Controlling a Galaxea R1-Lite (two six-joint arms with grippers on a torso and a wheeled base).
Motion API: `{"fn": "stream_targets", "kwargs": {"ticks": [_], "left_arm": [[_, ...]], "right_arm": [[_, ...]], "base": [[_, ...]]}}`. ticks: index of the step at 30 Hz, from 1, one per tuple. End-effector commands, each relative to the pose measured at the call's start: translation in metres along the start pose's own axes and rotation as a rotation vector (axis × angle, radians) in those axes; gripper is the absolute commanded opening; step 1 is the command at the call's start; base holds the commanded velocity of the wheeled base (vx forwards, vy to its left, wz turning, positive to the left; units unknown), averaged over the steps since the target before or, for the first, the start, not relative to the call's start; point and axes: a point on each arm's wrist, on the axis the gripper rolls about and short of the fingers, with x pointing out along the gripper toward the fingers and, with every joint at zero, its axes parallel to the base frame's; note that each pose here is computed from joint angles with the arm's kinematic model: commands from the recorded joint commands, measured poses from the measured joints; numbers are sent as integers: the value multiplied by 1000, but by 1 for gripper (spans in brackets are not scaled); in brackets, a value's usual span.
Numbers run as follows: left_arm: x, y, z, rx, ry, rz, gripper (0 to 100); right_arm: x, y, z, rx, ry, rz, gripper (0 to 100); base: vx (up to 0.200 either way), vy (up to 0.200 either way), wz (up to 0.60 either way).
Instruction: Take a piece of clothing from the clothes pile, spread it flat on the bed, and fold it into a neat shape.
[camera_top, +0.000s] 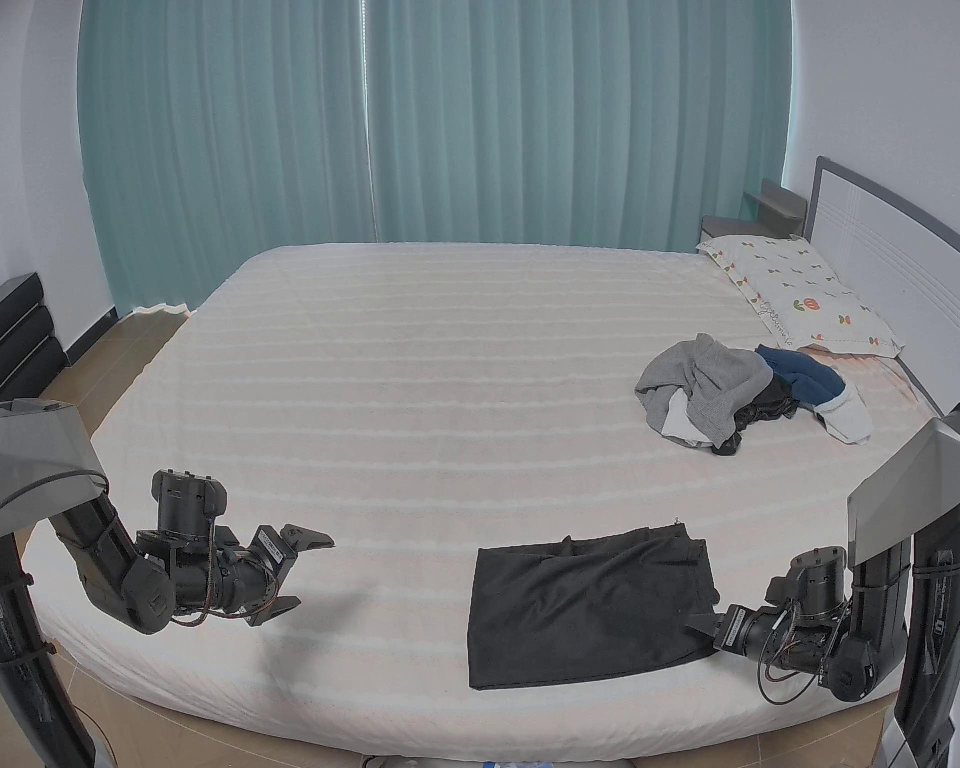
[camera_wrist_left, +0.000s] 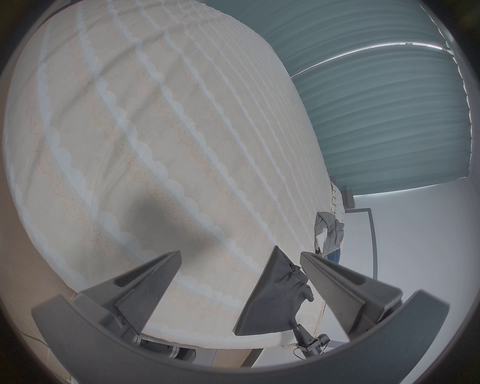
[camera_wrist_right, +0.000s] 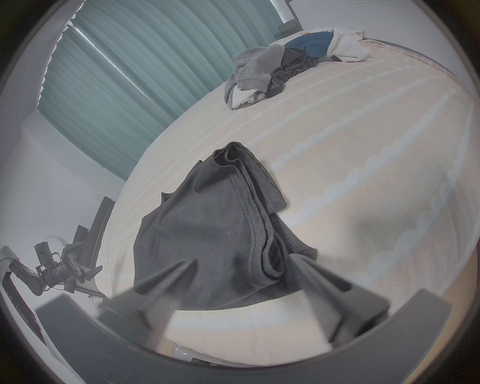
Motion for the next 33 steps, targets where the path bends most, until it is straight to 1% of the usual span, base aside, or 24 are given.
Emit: {"fn": "stream_targets", "kwargs": {"ticks": [1,8,13,21,25,26,29,33], "left_arm": [[0,0,0,0,1,0,100],[0,0,0,0,1,0,100],[0,0,0,0,0,-1,100],[0,0,0,-2,1,0,100],[0,0,0,-2,1,0,100],[0,0,0,0,1,0,100],[0,0,0,0,1,0,100],[0,0,0,-2,1,0,100]], "right_arm": [[-3,0,-3,-9,5,-2,0],[-13,-6,-8,-38,33,-41,0],[-13,-10,-6,-35,-2,-103,0],[-13,-10,-7,-36,0,-107,0],[-13,-11,-9,-43,15,-117,0],[-12,-12,-10,-48,25,-123,100],[-12,-13,-11,-57,36,-131,100],[-14,-11,-6,-50,7,-116,100]], "base": [[0,0,0],[0,0,0],[0,0,0],[0,0,0],[0,0,0],[0,0,0],[0,0,0],[0,0,0]]}}
